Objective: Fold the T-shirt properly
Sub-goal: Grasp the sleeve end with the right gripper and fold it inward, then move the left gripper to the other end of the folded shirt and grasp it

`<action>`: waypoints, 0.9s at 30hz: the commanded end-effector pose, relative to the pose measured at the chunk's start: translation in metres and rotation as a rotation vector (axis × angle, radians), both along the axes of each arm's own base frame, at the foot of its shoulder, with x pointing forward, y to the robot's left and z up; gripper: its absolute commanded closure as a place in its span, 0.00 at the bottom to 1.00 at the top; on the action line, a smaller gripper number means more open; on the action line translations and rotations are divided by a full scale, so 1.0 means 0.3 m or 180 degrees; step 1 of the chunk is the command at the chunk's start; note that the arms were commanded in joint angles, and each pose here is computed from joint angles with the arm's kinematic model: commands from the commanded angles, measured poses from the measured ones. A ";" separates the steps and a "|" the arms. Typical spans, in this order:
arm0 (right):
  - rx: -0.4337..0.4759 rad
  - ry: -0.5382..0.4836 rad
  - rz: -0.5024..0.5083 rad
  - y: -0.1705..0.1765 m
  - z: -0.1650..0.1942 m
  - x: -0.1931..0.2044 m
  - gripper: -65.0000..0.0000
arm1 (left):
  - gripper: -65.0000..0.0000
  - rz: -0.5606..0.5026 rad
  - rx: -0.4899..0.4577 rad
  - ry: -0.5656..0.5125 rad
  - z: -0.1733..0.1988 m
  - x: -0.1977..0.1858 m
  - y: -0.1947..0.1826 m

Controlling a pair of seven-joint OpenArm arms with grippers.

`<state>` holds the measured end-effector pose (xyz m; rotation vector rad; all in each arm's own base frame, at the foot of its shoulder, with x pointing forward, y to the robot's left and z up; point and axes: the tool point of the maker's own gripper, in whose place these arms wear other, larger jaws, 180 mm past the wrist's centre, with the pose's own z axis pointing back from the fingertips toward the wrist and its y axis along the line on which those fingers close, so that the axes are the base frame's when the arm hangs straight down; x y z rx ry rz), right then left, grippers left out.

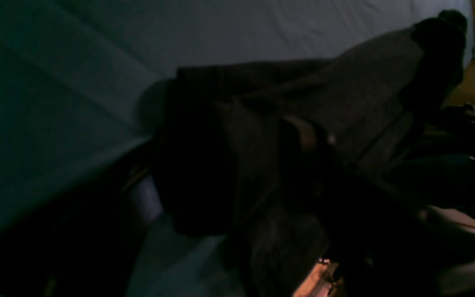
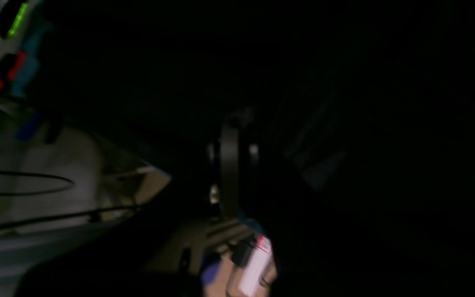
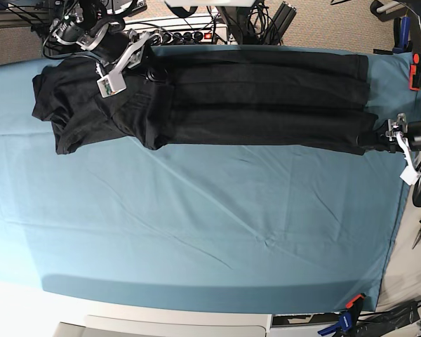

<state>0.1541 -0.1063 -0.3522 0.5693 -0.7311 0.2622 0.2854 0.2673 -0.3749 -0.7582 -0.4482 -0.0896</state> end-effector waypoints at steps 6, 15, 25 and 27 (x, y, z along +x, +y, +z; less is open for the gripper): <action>0.0082 -0.0100 -0.0021 0.005 0.029 -0.007 0.60 | 0.46 0.0038 -0.0001 -0.0178 0.058 0.043 0.024; 0.0832 -0.0265 -0.0044 0.094 0.170 -0.007 0.60 | 0.46 0.0015 -0.0140 -0.0140 0.026 0.033 -0.037; 0.0394 -0.0859 0.0055 0.124 0.310 0.044 0.60 | 0.46 0.0257 -0.0174 -0.0343 0.081 0.071 0.025; 0.0316 -0.0858 0.0051 0.117 0.301 0.046 0.60 | 0.46 0.0368 -0.0067 -0.0345 0.094 0.074 0.077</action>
